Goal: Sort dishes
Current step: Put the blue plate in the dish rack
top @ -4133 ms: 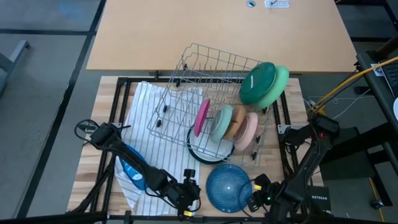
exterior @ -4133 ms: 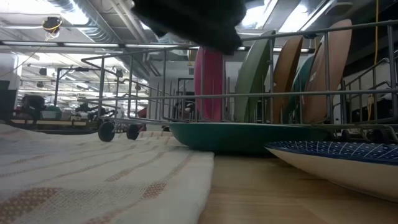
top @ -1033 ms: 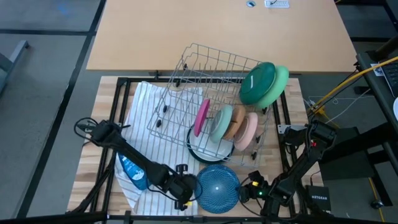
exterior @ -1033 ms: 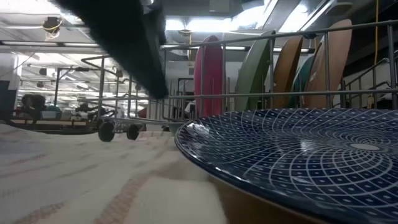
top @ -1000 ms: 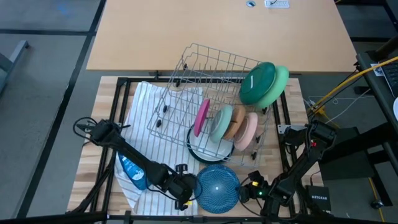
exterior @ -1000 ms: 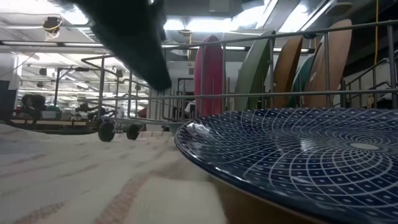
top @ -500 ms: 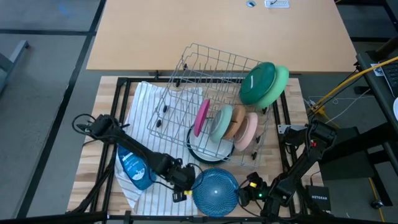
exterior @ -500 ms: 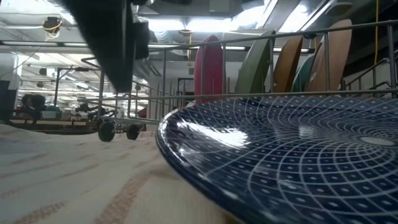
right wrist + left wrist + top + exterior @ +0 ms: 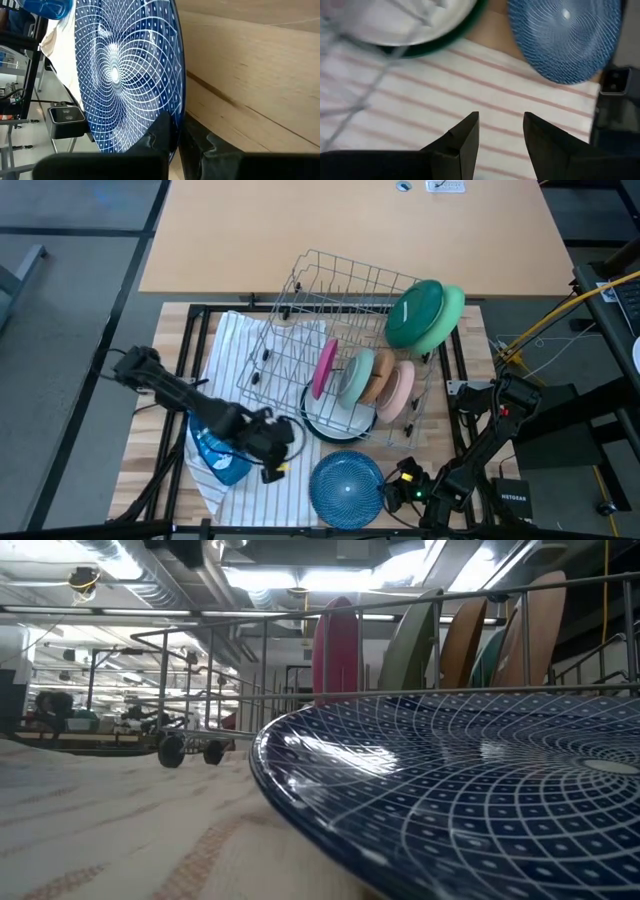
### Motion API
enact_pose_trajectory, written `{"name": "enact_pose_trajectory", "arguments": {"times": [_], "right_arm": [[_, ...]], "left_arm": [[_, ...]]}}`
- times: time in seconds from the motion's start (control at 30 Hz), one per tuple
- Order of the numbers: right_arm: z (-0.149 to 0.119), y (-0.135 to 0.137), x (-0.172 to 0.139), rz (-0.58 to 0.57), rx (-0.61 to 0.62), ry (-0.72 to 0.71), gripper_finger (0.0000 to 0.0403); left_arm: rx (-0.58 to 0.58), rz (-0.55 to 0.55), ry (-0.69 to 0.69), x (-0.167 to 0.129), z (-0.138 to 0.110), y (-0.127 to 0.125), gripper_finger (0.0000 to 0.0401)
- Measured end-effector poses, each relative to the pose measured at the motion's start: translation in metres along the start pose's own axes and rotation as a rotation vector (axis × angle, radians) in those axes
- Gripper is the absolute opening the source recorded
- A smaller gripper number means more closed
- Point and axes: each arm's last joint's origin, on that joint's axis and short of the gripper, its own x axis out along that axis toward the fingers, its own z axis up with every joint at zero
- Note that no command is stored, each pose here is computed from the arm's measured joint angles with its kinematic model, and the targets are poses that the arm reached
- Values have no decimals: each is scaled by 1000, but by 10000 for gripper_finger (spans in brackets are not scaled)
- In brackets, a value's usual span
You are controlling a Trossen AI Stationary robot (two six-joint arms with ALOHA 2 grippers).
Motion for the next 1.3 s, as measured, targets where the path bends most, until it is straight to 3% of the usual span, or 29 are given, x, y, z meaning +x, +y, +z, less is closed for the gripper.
{"name": "enact_pose_trajectory", "arguments": {"times": [0.1, 0.23, 0.33, 0.43, 0.53, 0.63, 0.83, 0.93, 1.3], "right_arm": [[0, 0, 0, -2, -1, 3, 21], [0, 0, 0, -1, -20, 2, 21], [0, 0, 0, -1, -23, 2, 21], [0, 0, 0, 0, -34, 0, 21], [0, 1, 0, 11, -47, -9, 21], [0, 2, 0, 27, -59, -19, 21], [0, 2, 0, 31, -68, -26, 21], [0, 2, 0, 32, -68, -28, 21], [0, 2, 0, 34, -67, -29, 21]], "left_arm": [[-37, 56, -71, -19, -17, 0, 143], [-138, 31, -141, -19, -56, 0, 143], [-243, -81, -251, 3, -85, -5, 143], [-332, -262, -392, 29, -101, -11, 143], [-364, -391, -499, 49, -103, -10, 143], [-394, -434, -558, 61, -99, -6, 143], [-459, -370, -540, 87, -90, 5, 143], [-471, -395, -518, 97, -85, 7, 148], [-492, -427, -489, 118, -75, 15, 214]]}}
